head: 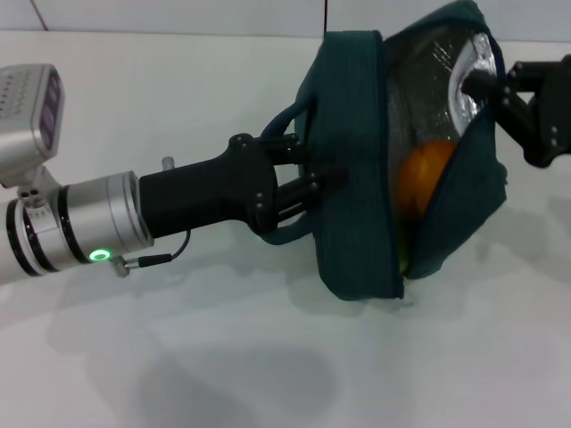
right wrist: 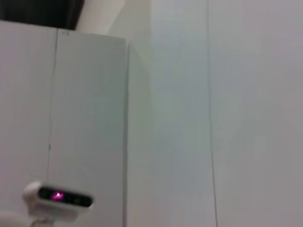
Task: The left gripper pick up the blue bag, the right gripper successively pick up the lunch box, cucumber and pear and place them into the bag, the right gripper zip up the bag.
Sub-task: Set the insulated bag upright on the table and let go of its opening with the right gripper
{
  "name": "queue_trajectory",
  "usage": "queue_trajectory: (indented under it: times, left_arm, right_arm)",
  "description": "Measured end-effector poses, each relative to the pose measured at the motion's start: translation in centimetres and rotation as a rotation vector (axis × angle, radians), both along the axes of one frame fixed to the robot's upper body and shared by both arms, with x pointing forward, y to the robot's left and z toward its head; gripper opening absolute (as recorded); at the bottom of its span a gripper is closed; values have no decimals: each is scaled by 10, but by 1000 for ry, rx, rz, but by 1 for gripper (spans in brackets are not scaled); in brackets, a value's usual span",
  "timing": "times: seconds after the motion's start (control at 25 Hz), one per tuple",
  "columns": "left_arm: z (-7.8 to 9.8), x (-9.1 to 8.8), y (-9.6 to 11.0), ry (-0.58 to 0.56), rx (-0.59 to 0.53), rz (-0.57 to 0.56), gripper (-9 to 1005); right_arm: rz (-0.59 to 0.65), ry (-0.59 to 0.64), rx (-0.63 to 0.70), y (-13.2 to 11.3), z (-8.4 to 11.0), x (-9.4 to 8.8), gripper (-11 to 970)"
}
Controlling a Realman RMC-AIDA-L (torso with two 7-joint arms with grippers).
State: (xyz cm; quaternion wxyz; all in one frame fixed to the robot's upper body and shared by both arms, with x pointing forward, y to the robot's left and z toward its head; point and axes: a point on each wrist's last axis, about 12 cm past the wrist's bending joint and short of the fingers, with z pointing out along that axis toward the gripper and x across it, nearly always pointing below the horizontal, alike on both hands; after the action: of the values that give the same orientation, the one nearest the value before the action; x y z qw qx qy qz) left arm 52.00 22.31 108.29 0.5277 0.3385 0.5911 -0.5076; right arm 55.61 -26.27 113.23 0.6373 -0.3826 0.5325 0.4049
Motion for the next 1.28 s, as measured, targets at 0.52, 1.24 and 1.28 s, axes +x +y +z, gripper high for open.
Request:
queue_trajectory:
  times: [0.52, 1.24, 1.28]
  left_arm:
    - [-10, -9, -20, -215, -106, 119, 612]
    - [-6, 3, -17, -310, -112, 274, 749]
    - [-7, 3, -17, -308, -108, 277, 749]
  right_arm:
    - [48, 89, -194, 7, 25, 42, 9]
    - [94, 100, -227, 13, 32, 43, 34]
    - [91, 107, -223, 12, 31, 42, 36]
